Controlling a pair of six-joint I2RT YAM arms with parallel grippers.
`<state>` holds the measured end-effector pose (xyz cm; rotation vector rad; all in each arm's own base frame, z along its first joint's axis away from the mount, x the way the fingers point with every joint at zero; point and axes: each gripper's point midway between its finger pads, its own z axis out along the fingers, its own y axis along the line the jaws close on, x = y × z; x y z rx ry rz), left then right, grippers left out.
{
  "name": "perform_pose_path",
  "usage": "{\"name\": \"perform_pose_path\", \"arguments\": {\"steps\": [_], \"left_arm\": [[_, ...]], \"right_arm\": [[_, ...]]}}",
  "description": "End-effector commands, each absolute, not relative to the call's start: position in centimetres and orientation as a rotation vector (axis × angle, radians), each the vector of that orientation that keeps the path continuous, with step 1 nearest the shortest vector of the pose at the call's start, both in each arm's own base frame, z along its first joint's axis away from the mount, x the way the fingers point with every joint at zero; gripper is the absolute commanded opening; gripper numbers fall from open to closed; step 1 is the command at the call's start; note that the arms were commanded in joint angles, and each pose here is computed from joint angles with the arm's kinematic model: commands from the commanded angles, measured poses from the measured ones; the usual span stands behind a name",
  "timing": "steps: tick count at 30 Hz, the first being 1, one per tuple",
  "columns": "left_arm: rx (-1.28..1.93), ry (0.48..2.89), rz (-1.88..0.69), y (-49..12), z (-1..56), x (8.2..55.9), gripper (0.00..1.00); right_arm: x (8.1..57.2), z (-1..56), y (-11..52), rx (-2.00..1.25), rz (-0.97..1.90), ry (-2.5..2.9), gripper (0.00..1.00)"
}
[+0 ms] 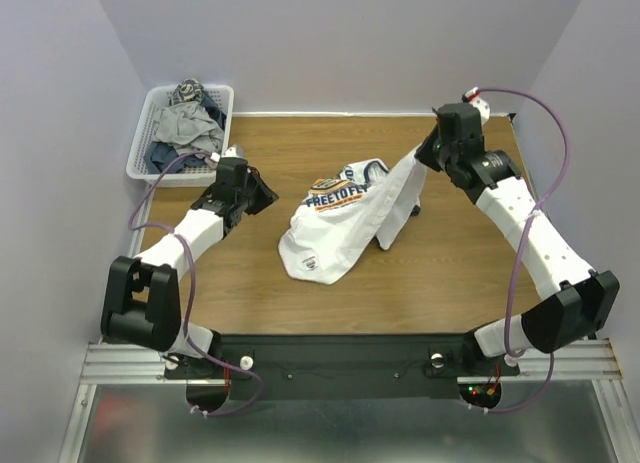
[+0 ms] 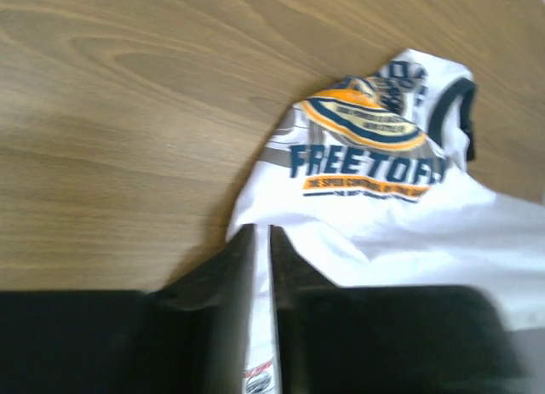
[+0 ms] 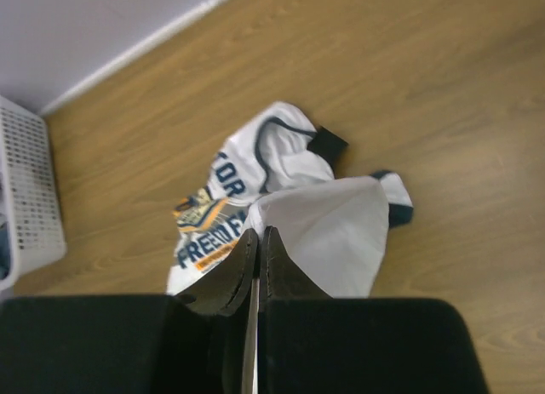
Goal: Fold and stack the tank tops
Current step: Flatten the tank top out
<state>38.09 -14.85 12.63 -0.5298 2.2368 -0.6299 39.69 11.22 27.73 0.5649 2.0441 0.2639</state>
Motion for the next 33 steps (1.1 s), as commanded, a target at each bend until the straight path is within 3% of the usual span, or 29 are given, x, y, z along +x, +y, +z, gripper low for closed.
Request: {"name": "perform_pose_path", "arguments": {"steps": [1, 3, 6, 14, 33], "left_arm": [[-0.368, 2.17, -0.78, -17.2, 15.8, 35.4, 0.33], [-0.305, 2.163, -0.861, -18.7, 15.5, 32.9, 0.43], [-0.254, 2.161, -0.909, -20.1, 14.8, 29.9, 0.48], [-0.402, 2.272, -0.959, -22.5, 8.8, 21.8, 0.48], [-0.58, 2.247, -0.688, -23.4, 5.6, 26.9, 0.52]], "right_arm": [[41.4, 31.5, 12.2, 0.49, 0.321, 1.988, 0.0], [41.9, 33.7, 12.9, 0.451, 0.362, 1.952, 0.0], [42.4, 36.7, 14.0, 0.388, 0.428, 1.906, 0.0], [42.4, 39.1, 14.5, 0.344, 0.467, 1.868, 0.0], [40.6, 37.4, 13.3, 0.368, 0.43, 1.89, 0.0]]}}
